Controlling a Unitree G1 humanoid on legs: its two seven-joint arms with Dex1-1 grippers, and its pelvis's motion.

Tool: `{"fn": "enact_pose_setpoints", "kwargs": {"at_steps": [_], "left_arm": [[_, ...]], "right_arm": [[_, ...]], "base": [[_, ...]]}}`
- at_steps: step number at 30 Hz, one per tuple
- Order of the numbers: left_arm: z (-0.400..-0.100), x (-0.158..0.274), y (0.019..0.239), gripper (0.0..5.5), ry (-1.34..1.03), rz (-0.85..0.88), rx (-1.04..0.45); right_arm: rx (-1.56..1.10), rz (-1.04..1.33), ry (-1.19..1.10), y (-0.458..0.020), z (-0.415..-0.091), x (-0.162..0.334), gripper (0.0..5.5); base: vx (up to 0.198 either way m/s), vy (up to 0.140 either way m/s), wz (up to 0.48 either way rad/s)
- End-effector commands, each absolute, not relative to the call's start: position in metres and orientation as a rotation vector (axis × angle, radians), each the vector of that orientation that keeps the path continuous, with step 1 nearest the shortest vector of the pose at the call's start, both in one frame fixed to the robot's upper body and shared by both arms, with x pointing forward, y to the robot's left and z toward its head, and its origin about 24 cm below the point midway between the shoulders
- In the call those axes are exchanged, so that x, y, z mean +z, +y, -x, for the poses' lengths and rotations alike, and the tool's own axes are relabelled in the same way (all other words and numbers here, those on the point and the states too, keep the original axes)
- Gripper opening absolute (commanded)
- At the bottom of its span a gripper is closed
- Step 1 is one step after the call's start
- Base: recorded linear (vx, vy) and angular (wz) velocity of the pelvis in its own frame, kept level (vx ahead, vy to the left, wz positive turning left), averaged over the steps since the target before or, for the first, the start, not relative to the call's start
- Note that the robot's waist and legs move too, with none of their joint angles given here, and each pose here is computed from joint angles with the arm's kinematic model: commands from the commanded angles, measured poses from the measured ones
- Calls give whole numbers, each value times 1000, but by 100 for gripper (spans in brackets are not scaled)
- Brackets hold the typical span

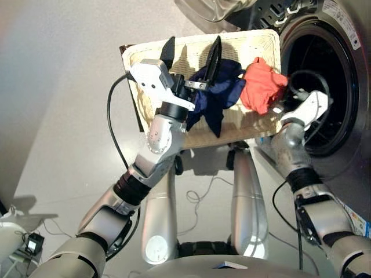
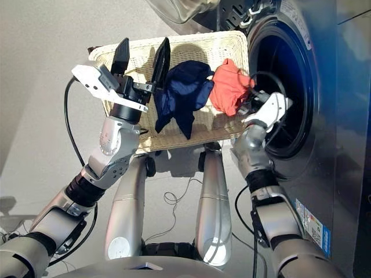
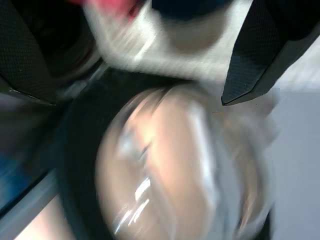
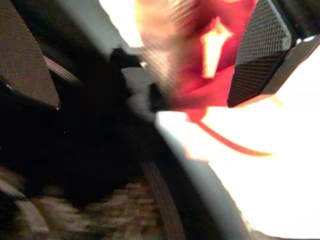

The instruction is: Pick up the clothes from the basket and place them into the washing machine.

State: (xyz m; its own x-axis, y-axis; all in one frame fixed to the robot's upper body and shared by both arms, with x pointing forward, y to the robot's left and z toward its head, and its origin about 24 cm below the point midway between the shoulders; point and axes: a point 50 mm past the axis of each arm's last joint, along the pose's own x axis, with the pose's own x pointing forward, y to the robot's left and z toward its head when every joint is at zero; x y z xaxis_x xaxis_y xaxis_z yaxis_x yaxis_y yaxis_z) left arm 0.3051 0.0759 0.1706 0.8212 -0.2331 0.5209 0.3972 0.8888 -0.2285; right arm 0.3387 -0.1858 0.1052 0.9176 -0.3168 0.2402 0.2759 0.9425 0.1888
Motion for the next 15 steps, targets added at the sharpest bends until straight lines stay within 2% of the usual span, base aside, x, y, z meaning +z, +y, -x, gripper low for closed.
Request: {"fn": "enact_pose_setpoints", "kwargs": {"at_steps": [1,8,15], "left_arm": [[-310,162,81,550,-505,214,-304],[-334,108,78,550,-245,119,-191],[-358,112,61,550,-175,86,-149]], "right_arm": [[-120,-112,-488,-163,-330,144,550],[89,-28,-654,-120,-312,177,550],[319,10,-822,-70,-291,213,550]], "base": [[0,0,0],[0,0,0],[0,0,0]]}}
